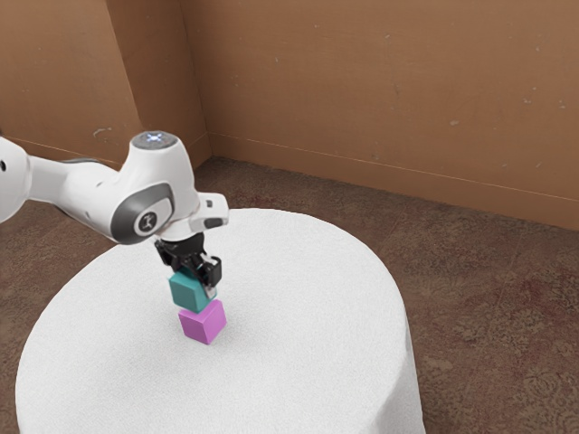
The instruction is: Pick up the blue block with one arm, and put the blue block on the pink block with one arm
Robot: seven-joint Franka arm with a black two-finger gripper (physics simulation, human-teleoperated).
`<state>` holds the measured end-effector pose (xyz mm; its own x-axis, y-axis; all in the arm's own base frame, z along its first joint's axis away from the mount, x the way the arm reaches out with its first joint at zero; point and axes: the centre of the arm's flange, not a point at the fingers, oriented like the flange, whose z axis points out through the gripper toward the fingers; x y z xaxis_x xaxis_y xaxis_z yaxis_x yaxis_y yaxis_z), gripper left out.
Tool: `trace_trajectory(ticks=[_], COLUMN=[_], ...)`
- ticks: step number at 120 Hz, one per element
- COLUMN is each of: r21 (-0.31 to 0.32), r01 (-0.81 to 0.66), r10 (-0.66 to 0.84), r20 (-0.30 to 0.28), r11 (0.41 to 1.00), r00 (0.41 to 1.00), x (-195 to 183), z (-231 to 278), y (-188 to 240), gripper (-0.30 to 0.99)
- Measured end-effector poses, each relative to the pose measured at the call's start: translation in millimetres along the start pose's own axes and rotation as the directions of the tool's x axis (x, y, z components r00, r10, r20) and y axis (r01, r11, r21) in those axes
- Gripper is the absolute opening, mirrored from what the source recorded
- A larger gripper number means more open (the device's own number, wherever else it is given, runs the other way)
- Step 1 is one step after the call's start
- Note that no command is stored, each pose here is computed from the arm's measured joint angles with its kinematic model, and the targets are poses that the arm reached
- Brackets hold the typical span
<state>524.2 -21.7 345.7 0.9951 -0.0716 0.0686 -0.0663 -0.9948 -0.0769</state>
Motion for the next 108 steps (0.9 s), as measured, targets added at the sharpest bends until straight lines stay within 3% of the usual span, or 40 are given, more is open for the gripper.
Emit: trace_trajectory(ticks=[108], r21=[0.001], r01=[0.014], r10=[-0.014], r20=[-0.003], r11=[1.000], r00=[1.000], x=[-1.6], z=[1.1], y=[-2.1], gripper=[0.39])
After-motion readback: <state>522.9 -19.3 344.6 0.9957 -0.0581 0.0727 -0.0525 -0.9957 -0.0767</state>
